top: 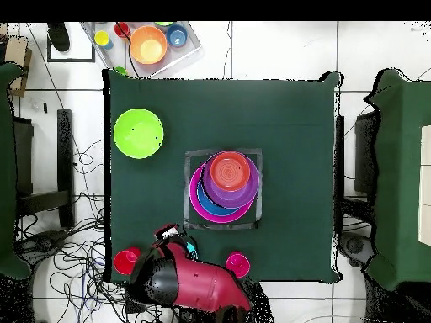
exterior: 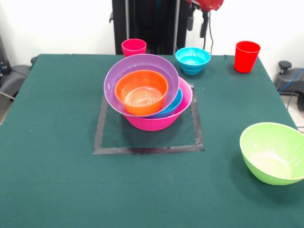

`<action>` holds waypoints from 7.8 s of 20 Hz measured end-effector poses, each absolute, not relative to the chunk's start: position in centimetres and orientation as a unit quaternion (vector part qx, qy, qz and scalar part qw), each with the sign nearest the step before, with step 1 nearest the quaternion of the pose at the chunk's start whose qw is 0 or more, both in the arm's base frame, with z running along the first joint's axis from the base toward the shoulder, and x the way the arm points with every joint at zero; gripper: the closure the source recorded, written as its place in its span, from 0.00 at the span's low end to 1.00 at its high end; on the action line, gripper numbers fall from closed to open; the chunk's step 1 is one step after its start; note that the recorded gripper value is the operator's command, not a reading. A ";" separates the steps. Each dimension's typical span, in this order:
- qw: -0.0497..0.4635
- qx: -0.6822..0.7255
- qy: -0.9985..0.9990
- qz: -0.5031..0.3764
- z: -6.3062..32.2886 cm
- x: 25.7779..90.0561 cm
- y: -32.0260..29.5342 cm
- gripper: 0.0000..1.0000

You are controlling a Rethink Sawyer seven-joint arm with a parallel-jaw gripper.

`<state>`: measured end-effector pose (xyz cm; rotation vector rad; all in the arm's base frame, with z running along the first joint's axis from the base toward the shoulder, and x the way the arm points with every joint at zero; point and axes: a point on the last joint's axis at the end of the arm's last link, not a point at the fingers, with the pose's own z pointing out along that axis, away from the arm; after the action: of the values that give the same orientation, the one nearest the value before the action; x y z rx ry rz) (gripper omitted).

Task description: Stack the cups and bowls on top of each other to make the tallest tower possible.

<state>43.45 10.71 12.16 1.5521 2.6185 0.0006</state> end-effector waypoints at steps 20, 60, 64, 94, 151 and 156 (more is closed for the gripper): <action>0.034 0.460 0.887 -0.026 3.9 39.2 11.4 0.00; 0.048 0.448 0.893 -0.012 7.2 47.0 12.9 0.00; 0.057 0.446 0.893 -0.008 7.2 48.1 12.9 0.00; 0.025 0.423 0.905 -0.040 3.2 45.5 14.2 0.00; 0.028 0.394 0.916 -0.074 -0.4 41.9 15.1 0.00; 0.030 0.391 0.917 -0.076 -1.5 40.8 14.9 0.00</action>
<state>40.76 14.86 -1.53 1.2066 2.8251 -0.2333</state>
